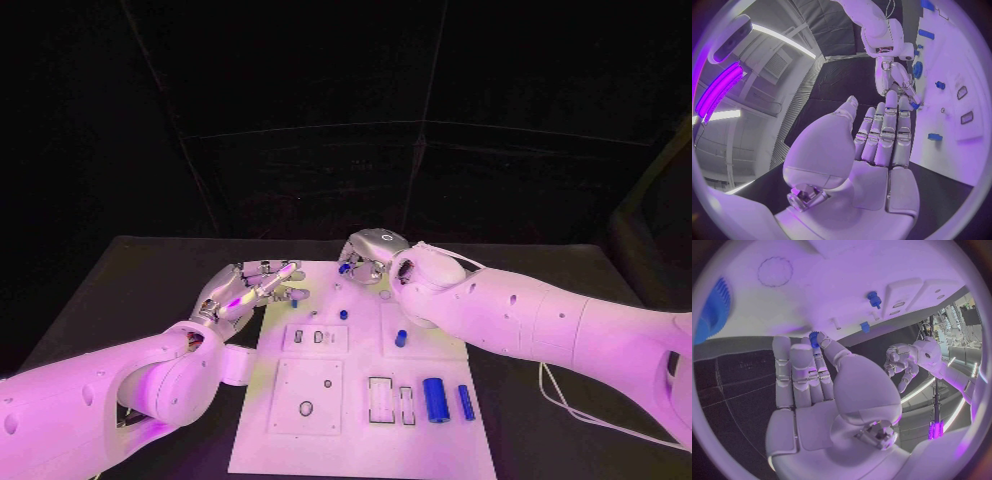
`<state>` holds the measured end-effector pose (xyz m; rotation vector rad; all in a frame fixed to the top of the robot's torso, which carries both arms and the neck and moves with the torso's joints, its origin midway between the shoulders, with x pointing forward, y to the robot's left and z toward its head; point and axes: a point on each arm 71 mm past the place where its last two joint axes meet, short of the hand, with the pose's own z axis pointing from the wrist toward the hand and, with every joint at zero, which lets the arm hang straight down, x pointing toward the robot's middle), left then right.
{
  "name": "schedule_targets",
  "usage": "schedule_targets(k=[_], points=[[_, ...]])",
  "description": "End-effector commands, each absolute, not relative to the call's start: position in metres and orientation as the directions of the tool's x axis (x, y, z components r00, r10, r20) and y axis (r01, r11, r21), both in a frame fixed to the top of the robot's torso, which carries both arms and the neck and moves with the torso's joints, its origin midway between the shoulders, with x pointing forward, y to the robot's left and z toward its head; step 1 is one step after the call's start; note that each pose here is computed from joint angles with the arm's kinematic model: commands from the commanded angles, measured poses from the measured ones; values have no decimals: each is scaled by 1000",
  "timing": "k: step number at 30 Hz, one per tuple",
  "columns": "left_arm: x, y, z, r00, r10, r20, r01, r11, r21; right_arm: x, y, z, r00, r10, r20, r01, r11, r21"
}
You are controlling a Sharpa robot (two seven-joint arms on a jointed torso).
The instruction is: Assemble the parts on the task board
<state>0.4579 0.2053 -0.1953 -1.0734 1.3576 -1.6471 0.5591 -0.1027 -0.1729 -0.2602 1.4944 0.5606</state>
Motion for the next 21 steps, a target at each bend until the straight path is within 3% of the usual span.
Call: schedule_targets(k=[1,21], points=[[458,204,-194,-395,-907,149,35,-177,-984,560,-101,-175,-47,155,-987,-497,853,158],[459,206,-193,-392,-908,147,34,-174,-984,557,-109,-167,32,209,-977,-491,855,167]])
